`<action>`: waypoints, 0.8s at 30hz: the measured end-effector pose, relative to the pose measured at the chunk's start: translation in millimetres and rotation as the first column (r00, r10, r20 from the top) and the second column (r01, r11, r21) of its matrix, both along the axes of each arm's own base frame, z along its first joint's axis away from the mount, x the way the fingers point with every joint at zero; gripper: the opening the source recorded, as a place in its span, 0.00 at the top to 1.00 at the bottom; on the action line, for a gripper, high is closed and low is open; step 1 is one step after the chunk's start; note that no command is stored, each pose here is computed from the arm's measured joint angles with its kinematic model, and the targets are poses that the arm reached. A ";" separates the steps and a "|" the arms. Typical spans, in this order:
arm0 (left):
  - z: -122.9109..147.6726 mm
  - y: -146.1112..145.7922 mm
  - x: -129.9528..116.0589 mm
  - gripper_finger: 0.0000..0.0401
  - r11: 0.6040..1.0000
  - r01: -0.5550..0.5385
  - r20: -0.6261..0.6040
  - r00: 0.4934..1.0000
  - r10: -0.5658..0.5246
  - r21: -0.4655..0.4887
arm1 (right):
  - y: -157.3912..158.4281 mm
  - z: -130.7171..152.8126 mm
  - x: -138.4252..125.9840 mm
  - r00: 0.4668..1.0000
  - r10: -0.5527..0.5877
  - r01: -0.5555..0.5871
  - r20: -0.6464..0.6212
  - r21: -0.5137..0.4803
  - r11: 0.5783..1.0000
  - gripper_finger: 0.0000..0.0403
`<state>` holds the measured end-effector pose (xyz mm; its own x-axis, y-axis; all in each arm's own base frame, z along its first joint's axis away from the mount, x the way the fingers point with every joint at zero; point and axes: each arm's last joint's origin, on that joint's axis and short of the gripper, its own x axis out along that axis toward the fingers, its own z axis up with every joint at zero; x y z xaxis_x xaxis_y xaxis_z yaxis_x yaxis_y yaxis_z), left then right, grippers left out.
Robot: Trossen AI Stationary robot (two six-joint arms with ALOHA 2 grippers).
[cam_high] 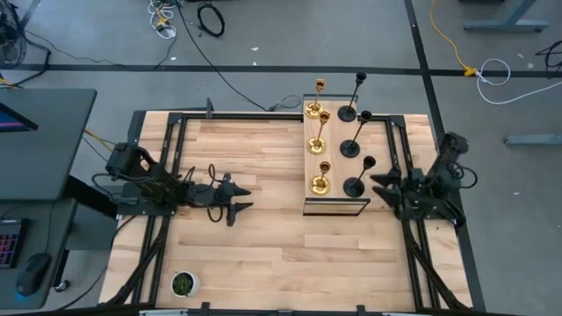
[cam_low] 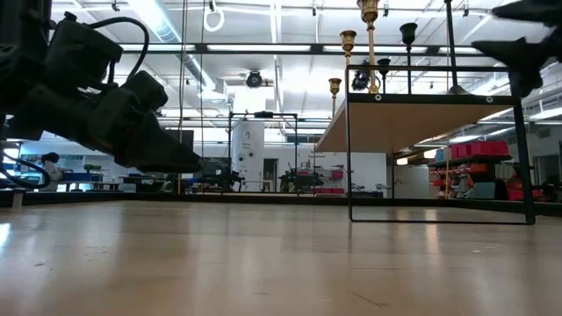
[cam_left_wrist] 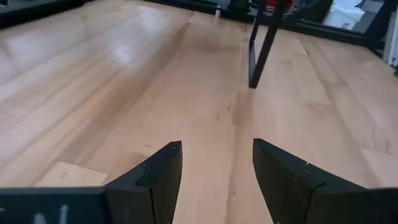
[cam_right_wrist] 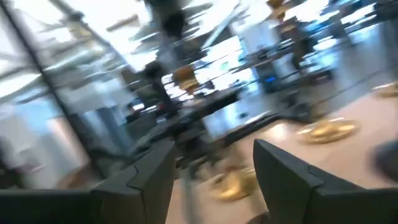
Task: Pick & Place candle stick holders
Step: Return to Home Position
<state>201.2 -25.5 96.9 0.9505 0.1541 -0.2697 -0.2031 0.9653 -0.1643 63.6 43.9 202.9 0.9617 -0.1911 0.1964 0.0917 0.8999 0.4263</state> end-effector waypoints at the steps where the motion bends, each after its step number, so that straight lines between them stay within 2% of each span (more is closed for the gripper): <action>1: -0.1 -0.5 -0.1 0.51 1.000 0.000 0.001 1.000 0.000 -0.014 | -2.9 -0.1 2.0 0.999 -0.045 0.045 -0.001 -0.002 0.999 0.47; 5: -2.5 -3.0 -1.2 0.51 0.998 -0.003 -0.017 1.000 0.002 -0.062 | -15.9 -0.4 8.6 0.972 -0.234 0.234 -0.004 -0.005 0.972 0.47; 10: -7.9 -4.8 -3.4 0.51 0.994 -0.016 -0.067 0.998 0.009 -0.109 | -30.9 -0.7 12.5 0.902 -0.432 0.432 -0.010 -0.001 0.902 0.47; 17: -8.6 -1.8 -3.2 0.51 0.992 -0.037 -0.074 0.997 0.028 -0.117 | -42.1 -0.6 13.7 0.833 -0.553 0.553 -0.006 -0.004 0.833 0.47; 24: -8.6 -0.4 -2.9 0.51 0.992 -0.044 -0.075 0.997 0.036 -0.117 | -56.1 -0.6 12.7 0.717 -0.697 0.697 -0.007 -0.003 0.717 0.47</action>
